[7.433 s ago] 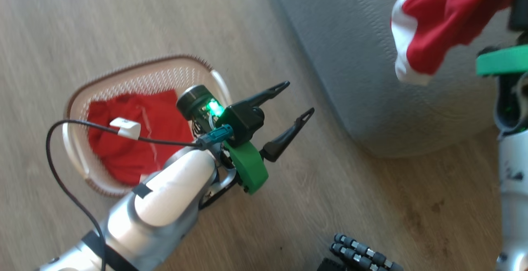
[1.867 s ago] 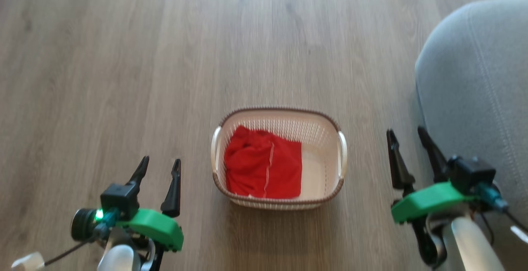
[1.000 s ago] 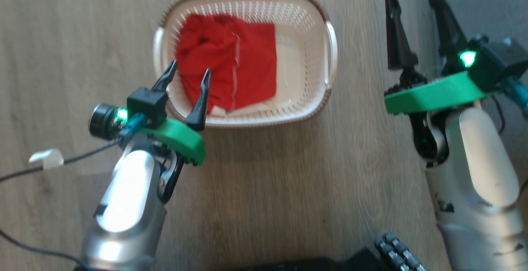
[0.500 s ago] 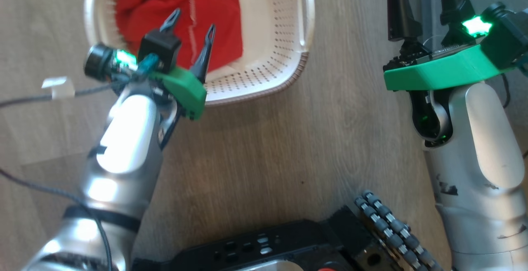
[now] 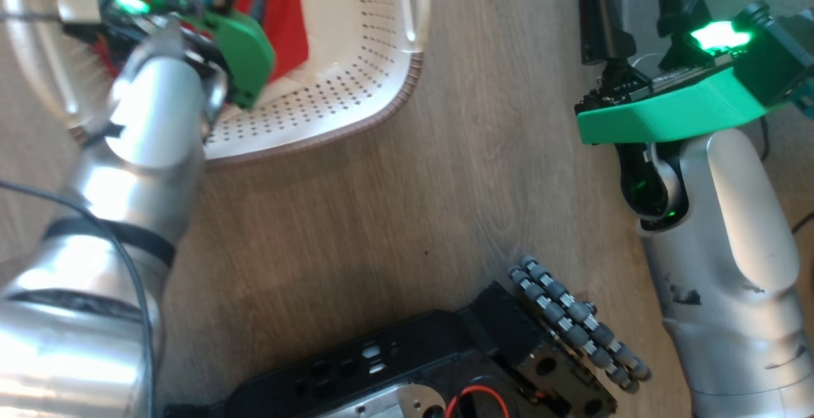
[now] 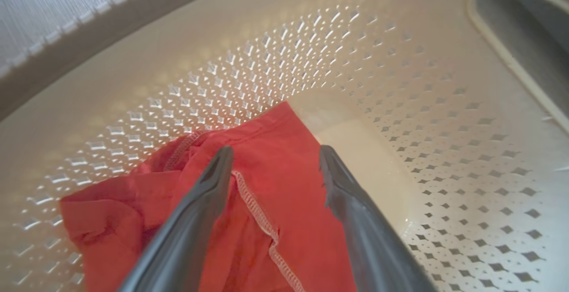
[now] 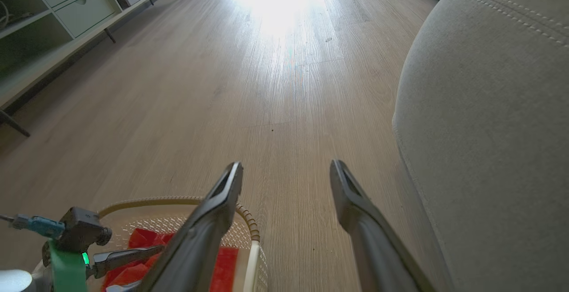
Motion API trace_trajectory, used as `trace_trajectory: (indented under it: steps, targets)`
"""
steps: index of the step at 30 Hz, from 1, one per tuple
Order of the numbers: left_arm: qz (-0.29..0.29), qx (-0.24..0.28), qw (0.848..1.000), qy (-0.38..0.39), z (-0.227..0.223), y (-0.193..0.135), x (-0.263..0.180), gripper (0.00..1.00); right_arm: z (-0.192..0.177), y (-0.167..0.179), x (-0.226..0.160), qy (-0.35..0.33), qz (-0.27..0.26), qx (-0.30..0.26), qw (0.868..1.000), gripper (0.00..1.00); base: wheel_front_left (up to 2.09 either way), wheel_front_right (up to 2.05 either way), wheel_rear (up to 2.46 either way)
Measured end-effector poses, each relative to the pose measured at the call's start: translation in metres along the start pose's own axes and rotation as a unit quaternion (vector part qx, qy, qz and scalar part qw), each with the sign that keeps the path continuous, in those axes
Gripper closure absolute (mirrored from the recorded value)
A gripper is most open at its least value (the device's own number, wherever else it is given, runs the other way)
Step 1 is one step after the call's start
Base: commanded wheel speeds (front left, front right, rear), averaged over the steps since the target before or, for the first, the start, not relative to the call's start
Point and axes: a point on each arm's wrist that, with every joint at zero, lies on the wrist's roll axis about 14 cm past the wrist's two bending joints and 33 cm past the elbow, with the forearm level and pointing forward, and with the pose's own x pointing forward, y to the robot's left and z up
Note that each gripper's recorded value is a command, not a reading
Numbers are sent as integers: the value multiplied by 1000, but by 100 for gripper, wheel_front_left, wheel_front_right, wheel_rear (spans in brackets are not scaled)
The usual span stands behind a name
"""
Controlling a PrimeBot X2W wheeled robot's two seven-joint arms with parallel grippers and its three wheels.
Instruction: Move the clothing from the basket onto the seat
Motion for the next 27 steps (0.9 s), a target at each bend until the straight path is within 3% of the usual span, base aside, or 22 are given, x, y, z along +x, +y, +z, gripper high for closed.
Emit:
trace_trajectory:
  steps: [10, 18, 25, 26, 27]
  targets:
    - [15, 48, 995, 82, -41, 18, 26, 0, -14, -18, -10, 23, -22, 5, 999, 0, 0, 0, 0]
    - [49, 67, 989, 126, -56, 36, 26, 0, -22, -20, -11, 30, -26, 5, 999, 0, 0, 0, 0]
    - [40, 83, 980, 175, -73, 37, 20, 0, -26, -17, -10, 34, -23, 12, 999, 0, 0, 0, 0]
    - [39, 83, 980, 177, -74, 37, 19, 8, -26, -17, -10, 35, -22, 12, 999, 0, 0, 0, 0]
    - [39, 83, 980, 178, -75, 37, 19, 95, -27, -16, -10, 35, -22, 13, 999, 0, 0, 0, 0]
